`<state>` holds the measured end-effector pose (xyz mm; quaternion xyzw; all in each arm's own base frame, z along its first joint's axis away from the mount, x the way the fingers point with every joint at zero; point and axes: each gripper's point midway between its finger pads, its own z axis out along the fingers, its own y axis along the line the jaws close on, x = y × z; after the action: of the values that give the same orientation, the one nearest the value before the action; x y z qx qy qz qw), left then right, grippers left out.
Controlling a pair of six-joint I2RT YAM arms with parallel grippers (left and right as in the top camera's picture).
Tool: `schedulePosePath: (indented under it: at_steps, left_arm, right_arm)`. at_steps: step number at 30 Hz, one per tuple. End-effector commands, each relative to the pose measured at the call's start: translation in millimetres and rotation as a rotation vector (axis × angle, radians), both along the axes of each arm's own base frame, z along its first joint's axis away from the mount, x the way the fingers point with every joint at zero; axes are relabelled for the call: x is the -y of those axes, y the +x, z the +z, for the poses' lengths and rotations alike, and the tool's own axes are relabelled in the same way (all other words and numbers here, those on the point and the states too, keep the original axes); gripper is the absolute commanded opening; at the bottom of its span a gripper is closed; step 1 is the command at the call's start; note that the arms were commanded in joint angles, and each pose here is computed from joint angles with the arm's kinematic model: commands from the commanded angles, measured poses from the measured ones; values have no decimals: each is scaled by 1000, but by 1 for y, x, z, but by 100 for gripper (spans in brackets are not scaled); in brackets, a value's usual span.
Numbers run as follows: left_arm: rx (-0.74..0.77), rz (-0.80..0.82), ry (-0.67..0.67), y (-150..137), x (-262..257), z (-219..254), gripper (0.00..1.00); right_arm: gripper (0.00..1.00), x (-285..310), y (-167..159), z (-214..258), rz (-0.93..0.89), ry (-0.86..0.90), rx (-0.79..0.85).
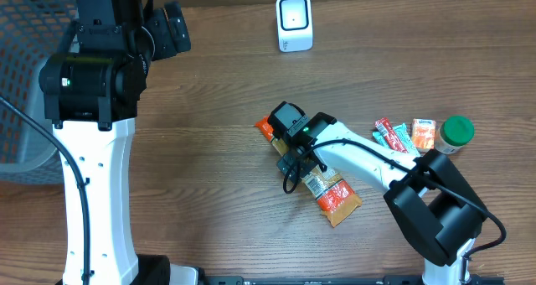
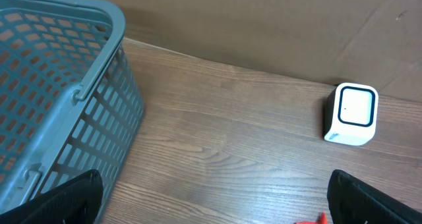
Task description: Scan the item barcode
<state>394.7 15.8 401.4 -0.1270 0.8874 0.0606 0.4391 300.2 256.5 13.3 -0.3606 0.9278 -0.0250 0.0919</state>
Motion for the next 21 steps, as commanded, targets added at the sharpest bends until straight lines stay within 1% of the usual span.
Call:
schedulePosePath:
  at_steps: [1,2,3,4,5,8,14,18,20,21]
  left_arm:
    - [9,1,19,-1,-3,5,100]
    - [9,1,19,-1,-3,5,100]
    - [9,1,19,-1,-3,5,100]
    - [9,1,19,-1,-3,5,100]
    - [9,1,19,-1,-3,5,100]
    - [9,1,19,-1,-3,5,100]
    - [9,1,19,-1,-3,5,100]
    - [9,1,19,-1,-3,5,100]
    - [9,1,19,-1,-3,5,100]
    - [9,1,19,-1,-3,5,100]
  right_arm:
    - [100,-4,1,8,-15,54,-4]
    - [100,-3,0,6,-15,52,-8]
    - [97,-3,-2,4,-14,50,-12]
    - [92,-2,-2,2,-15,48,-13]
    - [84,-1,-3,0,-15,48,-14]
    - [73,0,-4,-2,-15,46,-16]
    - [60,0,-4,-2,-14,47,-15]
    - [59,-2,-2,-1,-14,54,-8]
    - [72,-2,-2,-1,-14,57,-5]
    - [75,-3,-1,-1,-14,57,-4]
